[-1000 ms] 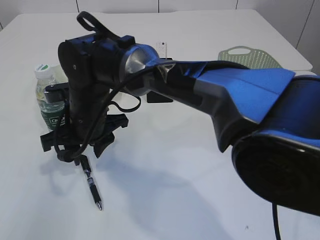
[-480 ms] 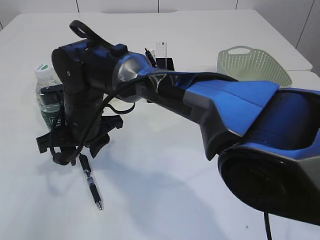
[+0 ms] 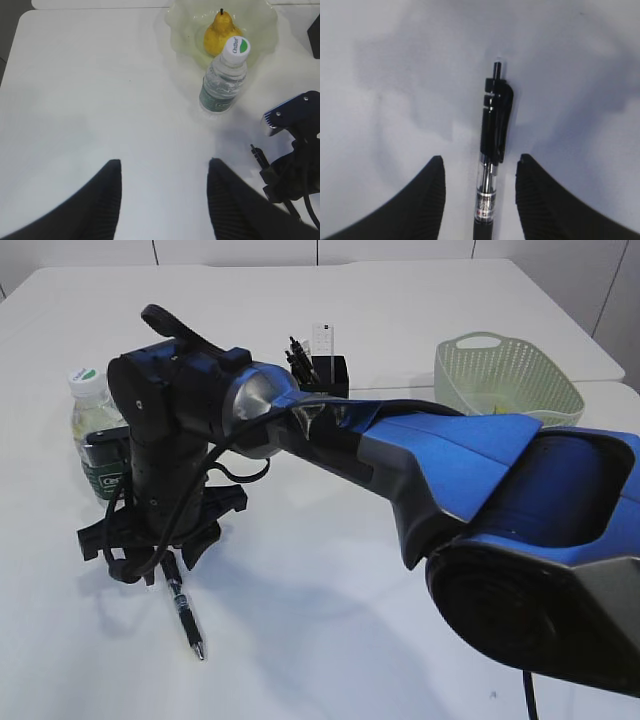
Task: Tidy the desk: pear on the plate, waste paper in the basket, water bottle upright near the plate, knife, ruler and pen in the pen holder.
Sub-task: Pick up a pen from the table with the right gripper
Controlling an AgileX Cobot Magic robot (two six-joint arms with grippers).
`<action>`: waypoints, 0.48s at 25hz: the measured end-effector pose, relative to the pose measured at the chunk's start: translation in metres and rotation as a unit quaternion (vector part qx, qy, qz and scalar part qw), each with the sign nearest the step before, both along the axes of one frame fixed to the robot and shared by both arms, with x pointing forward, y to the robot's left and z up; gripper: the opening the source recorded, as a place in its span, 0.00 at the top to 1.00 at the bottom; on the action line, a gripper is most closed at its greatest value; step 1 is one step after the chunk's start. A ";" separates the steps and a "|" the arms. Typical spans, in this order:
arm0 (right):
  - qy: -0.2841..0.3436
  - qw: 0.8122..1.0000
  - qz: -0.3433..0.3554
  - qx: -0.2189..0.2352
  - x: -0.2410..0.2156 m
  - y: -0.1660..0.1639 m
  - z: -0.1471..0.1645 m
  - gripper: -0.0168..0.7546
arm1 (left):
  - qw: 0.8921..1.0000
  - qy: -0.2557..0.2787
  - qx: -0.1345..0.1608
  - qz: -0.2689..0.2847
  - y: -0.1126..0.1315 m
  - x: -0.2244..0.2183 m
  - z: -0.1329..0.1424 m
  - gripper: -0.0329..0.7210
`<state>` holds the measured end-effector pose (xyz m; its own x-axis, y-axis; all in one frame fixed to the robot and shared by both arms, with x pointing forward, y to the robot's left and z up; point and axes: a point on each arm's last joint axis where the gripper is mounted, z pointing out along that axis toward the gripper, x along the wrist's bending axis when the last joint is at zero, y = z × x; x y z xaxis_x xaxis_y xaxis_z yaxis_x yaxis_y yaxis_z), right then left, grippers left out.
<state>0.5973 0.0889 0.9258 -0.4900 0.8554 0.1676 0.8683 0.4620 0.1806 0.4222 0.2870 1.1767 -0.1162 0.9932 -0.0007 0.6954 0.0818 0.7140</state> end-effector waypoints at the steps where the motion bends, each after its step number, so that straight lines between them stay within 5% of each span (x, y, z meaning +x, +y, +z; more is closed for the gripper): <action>1: 0.000 1.000 0.000 0.000 0.000 0.000 0.000 0.49 | 1.000 0.000 0.000 0.000 0.000 0.000 0.000 0.44; 12: 0.016 1.000 -0.002 -0.003 -0.001 0.002 -0.014 0.51 | 1.000 -0.002 0.009 0.002 0.001 0.000 0.000 0.44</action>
<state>0.5966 0.0904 0.9123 -0.4811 0.8584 0.1779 0.8754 0.4595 0.1504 0.4223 0.2885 1.1771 -0.1210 0.9925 0.0176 0.6925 0.0717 0.7178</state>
